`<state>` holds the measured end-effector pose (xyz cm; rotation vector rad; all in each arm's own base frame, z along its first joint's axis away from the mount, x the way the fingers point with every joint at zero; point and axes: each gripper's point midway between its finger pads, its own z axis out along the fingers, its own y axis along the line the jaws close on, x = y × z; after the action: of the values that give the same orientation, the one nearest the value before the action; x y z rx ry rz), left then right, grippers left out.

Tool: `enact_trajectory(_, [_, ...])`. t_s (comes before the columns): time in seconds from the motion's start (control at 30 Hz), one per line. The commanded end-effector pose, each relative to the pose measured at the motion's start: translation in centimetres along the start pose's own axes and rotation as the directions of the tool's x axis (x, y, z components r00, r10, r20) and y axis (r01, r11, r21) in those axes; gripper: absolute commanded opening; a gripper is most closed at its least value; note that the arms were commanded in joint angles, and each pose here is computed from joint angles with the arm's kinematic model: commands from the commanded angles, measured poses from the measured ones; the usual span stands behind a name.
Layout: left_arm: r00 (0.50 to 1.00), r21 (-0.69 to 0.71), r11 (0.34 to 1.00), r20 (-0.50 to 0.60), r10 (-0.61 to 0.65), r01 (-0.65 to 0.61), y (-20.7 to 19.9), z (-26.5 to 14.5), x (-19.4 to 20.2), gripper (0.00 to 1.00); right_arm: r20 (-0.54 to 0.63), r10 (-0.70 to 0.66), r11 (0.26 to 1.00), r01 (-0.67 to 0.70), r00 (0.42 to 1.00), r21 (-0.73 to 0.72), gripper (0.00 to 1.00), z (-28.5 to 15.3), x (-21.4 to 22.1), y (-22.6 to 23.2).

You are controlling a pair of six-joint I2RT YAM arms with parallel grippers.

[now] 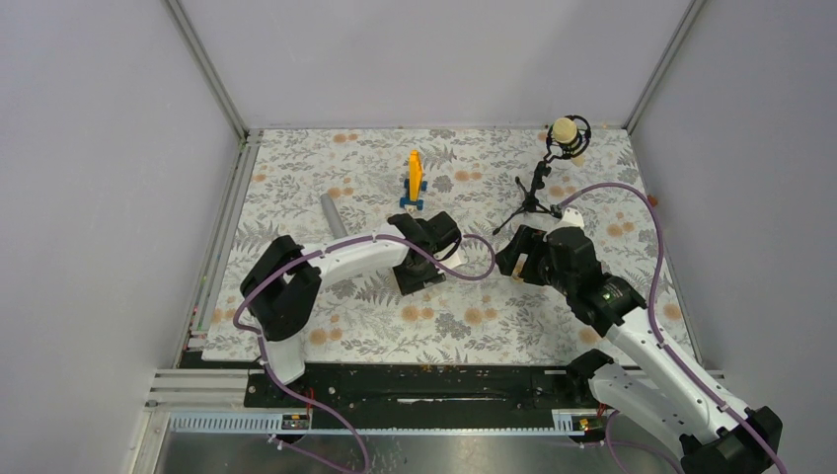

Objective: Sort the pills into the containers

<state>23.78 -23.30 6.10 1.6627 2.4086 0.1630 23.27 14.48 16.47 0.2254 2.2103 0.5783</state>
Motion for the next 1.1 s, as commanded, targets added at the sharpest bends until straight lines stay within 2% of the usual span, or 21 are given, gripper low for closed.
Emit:
enact_trajectory(0.0, [1.000,-0.043,0.999,0.012,-0.002,0.002,0.8,-0.9,-0.9,0.00,0.036,0.013,1.000,-0.013,0.999,0.021,0.84,-0.1,-0.7,-0.4])
enact_trajectory(0.37, [1.000,-0.056,0.998,0.020,-0.003,0.004,0.9,-1.3,-0.9,0.00,0.021,0.014,0.999,-0.014,1.000,0.028,0.84,0.2,-0.4,-0.6])
enact_trajectory(0.7, [0.996,-0.064,0.998,0.087,-0.016,0.021,1.0,-2.8,-0.7,0.00,0.011,0.024,1.000,-0.025,1.000,0.013,0.84,0.0,-0.3,-0.3])
enact_trajectory(0.87, [0.962,-0.037,0.996,0.265,-0.071,0.084,1.1,-5.2,-1.5,0.00,0.015,0.026,0.999,-0.026,1.000,0.022,0.83,-0.5,-0.6,-0.3])
enact_trajectory(0.97, [0.905,-0.026,0.992,0.412,-0.104,0.125,1.2,-7.4,-2.2,0.00,0.014,0.022,0.999,-0.022,1.000,0.039,0.83,-0.7,-0.7,-0.6])
enact_trajectory(1.07, [0.818,-0.038,0.984,0.562,-0.121,0.172,1.9,-10.4,-2.8,0.00,0.016,0.018,0.998,-0.019,1.000,0.056,0.83,-0.8,-0.7,-0.9])
